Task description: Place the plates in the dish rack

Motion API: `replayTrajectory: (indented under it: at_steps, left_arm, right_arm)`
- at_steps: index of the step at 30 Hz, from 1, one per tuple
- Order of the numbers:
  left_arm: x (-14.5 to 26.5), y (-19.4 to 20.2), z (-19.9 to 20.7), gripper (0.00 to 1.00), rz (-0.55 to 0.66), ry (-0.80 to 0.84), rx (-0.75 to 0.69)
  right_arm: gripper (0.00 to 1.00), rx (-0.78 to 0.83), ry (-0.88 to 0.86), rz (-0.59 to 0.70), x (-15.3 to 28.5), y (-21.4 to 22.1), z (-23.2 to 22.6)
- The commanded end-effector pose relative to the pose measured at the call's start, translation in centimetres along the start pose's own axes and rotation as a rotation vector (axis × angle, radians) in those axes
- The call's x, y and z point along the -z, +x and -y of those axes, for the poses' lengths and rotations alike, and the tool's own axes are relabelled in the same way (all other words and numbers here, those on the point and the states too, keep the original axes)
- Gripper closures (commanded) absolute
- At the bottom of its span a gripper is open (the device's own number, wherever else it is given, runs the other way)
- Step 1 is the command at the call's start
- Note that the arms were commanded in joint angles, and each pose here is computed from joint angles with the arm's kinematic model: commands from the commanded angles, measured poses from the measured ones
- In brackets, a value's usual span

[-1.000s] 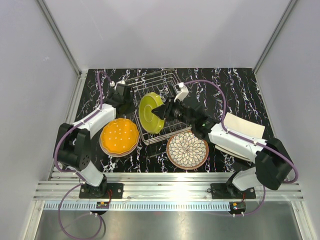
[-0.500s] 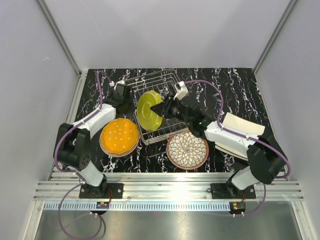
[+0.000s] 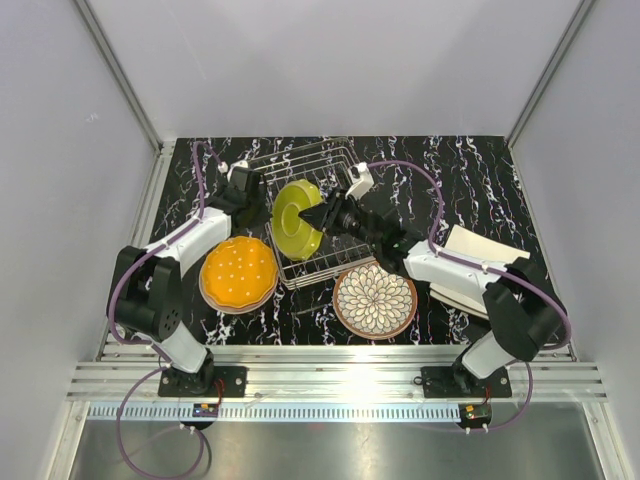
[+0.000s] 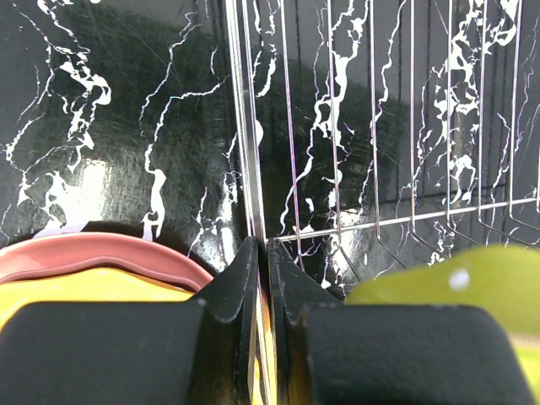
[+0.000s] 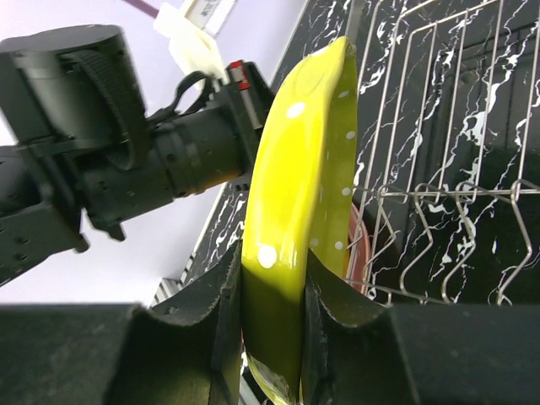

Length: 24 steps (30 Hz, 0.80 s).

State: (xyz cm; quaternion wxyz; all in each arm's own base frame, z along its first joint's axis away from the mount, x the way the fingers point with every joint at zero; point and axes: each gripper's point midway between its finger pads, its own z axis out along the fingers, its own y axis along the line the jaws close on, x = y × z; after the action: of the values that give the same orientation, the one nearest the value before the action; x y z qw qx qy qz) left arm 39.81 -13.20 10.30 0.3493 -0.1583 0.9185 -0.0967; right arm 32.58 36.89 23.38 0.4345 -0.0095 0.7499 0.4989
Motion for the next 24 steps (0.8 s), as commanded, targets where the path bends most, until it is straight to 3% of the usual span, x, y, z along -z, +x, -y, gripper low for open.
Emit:
replayTrajectory:
  at_steps: [1,8,16,24]
  left_arm:
    - [1.0,-2.3,2.1,0.94,0.075,0.078,-0.005]
    - [1.1,-2.3,2.2,0.96,0.074,0.084,-0.009]
    - [1.0,-2.2,2.2,0.97,0.074,0.081,-0.011]
    - [1.0,-2.2,2.4,0.98,0.073,0.089,-0.011]
  right_arm:
    - [1.0,-0.021,-0.226,0.122,-0.4,-4.4,-6.4]
    - [1.0,-0.01,-0.235,0.134,0.2,-4.7,-6.8]
    - [1.0,0.142,-0.205,0.207,4.1,-9.5,-10.7]
    - [1.0,0.105,-0.229,0.192,3.5,-8.7,-10.4]
